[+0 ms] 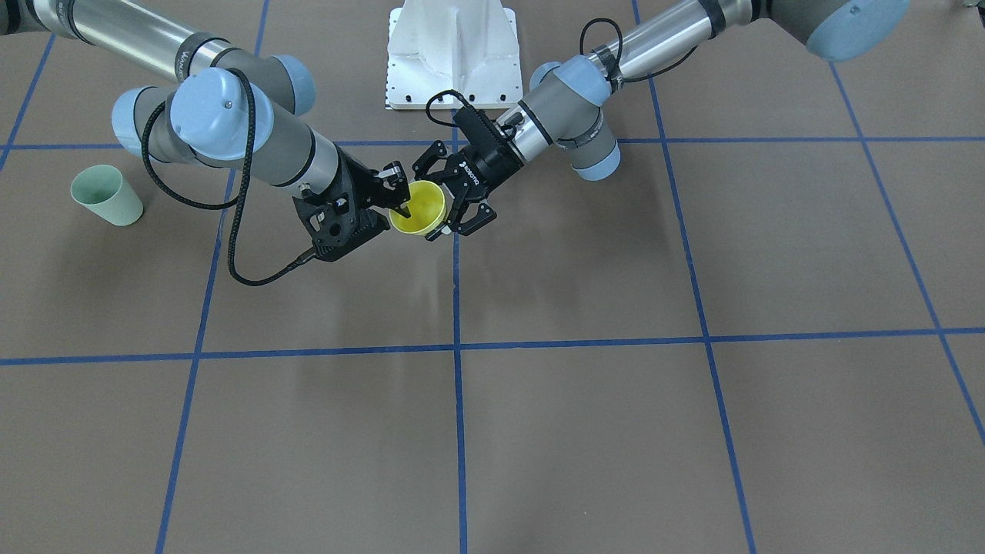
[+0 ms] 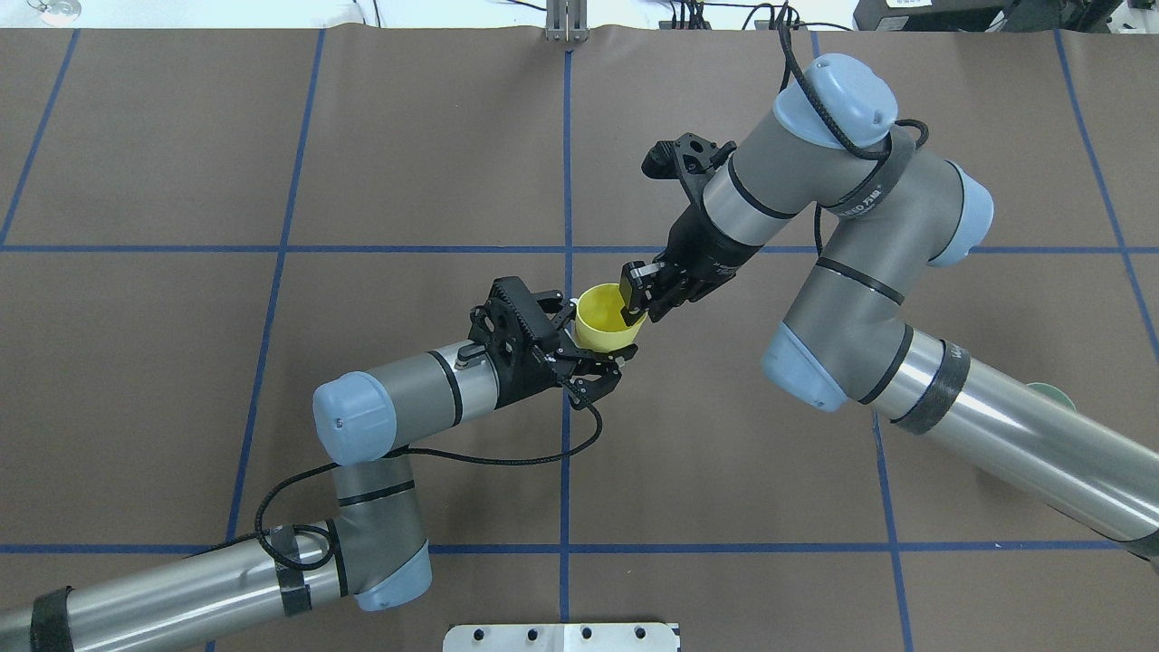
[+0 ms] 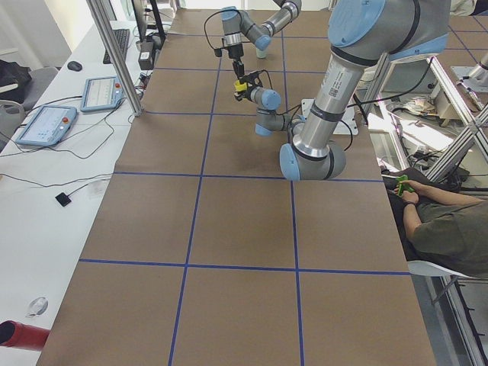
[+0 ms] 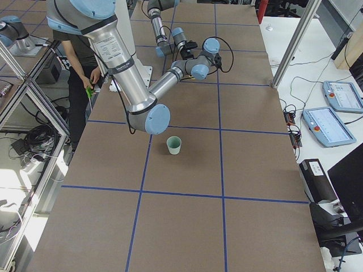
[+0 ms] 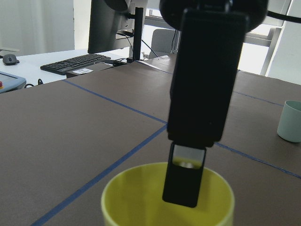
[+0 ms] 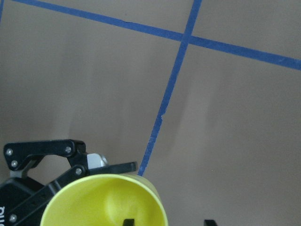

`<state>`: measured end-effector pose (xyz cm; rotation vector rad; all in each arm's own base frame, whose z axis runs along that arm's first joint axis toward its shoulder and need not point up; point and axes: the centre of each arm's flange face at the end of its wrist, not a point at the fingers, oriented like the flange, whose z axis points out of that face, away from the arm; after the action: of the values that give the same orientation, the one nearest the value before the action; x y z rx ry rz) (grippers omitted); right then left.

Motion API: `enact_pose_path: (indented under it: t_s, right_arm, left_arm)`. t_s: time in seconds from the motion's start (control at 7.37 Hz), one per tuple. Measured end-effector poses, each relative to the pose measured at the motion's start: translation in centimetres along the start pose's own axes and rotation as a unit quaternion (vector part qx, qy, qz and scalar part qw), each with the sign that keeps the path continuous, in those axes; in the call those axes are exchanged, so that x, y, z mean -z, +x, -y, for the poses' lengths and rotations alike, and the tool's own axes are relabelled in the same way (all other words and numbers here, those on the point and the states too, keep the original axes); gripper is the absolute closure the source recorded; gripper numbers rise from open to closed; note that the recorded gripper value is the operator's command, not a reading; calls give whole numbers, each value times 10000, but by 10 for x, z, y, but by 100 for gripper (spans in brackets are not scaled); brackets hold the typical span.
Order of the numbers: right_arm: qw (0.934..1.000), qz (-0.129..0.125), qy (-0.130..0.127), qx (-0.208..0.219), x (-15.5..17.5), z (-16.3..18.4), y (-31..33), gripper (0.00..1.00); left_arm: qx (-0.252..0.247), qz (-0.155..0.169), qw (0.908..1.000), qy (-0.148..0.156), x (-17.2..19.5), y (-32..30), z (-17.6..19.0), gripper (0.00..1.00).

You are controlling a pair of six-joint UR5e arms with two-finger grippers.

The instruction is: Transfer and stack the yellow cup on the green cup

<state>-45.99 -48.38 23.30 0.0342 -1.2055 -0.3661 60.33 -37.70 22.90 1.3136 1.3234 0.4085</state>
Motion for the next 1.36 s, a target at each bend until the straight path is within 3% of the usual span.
enact_pose_path:
  t_s: [0.14,0.27,0.41,0.68,1.36]
  right_arm:
    - [10000,5,-7,0,0,0,0,65]
    - [10000,8,-12,1,0,-1,0,87]
    - [10000,9,-14,1,0,-1,0,96]
    - [10000,14,-39,-16,-1,-2,2,100]
    - [9997,178,-187,-52,19,-13,21,100]
  left_arm:
    - [8,-4,10000,3,0,1,0,41]
    - [17,-8,10000,14,-1,2,1,41]
    - [26,-16,10000,29,-2,4,3,37]
    - [41,-29,10000,46,-3,6,5,1]
    - [81,-84,9998,163,-3,12,18,0]
